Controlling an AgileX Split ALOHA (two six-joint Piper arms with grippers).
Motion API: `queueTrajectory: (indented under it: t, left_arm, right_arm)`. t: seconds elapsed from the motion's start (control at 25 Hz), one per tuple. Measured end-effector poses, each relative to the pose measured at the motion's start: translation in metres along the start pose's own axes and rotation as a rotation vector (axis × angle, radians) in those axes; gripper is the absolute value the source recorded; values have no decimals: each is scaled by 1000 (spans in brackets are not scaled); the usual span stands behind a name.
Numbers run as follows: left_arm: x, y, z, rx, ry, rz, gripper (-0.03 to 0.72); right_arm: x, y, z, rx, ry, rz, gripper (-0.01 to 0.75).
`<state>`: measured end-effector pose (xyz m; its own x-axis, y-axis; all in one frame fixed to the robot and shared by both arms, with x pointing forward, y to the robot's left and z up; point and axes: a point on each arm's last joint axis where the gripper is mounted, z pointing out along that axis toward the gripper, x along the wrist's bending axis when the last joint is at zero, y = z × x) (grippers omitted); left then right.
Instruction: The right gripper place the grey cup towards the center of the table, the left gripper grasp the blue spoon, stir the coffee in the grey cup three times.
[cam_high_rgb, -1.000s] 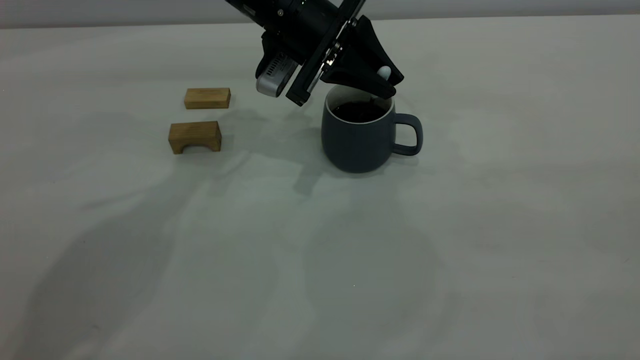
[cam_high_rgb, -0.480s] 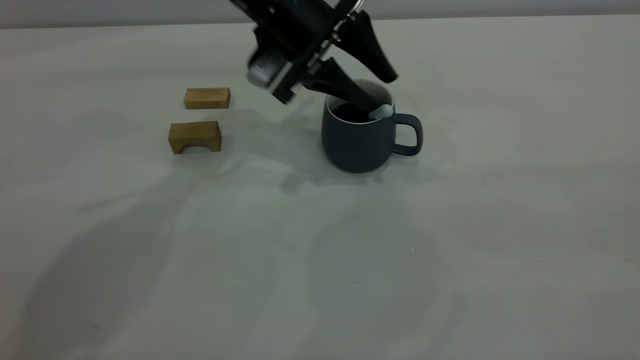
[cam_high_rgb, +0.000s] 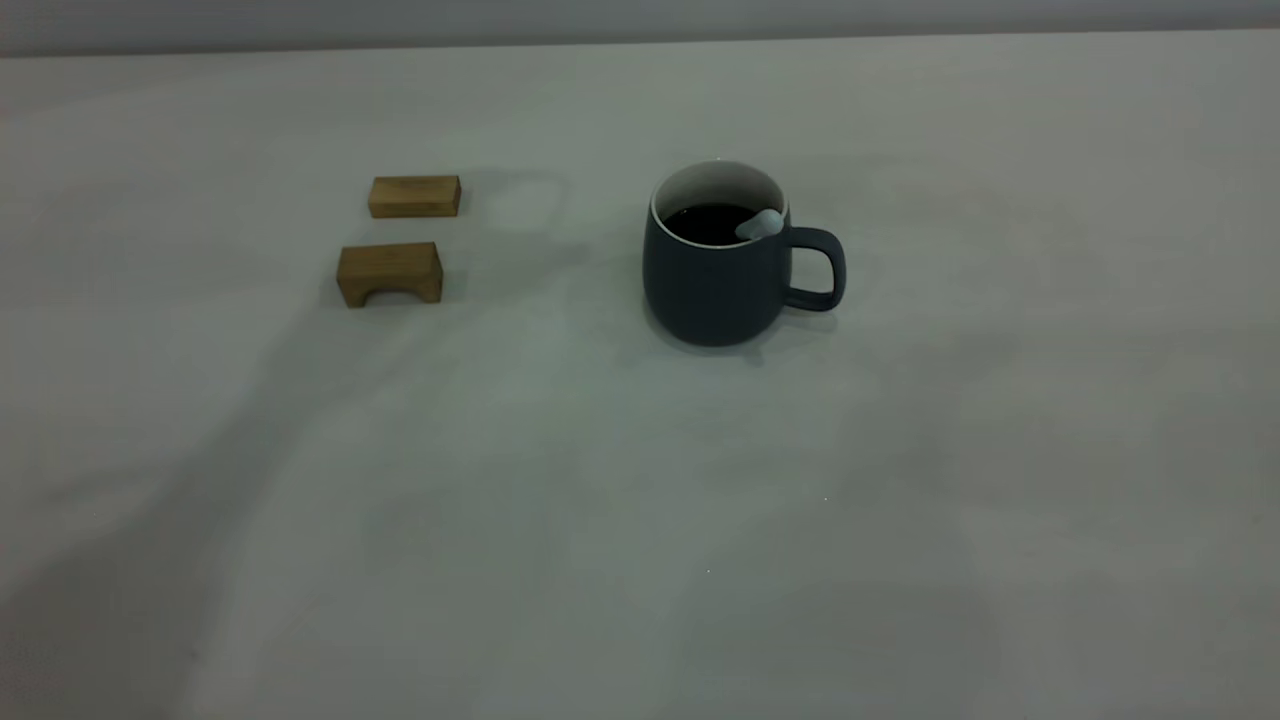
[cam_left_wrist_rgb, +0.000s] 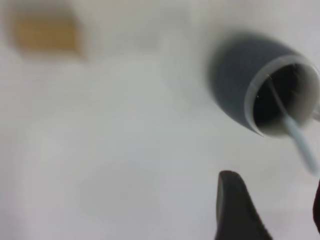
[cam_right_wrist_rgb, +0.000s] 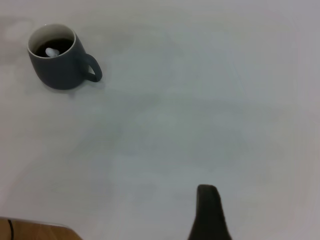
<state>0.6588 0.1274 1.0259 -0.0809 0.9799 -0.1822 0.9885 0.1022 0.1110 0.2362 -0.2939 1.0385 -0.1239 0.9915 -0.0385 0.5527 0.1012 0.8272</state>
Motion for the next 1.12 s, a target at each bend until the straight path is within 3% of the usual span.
queueTrajectory:
  t: [0.2,0.36,0.44,0.8,1.12]
  left_arm:
    - [17,-16,-86,-227,115,188,446]
    - [36,-39,-130,-326,217,241,446]
    - [49,-62,-142,-329,253,253,446]
    - [121,-188,-117,-157,359,238,446]
    - [187,-289,-92,-141,304,53,446]
  right_arm:
    - [0,0,0,0,0,0,591]
    - [0,0,0,0,0,0,591]
    - [0,0,0,0,0,0,591]
    - [0,0,0,0,0,0,591]
    - [0,0,0,0,0,0,591]
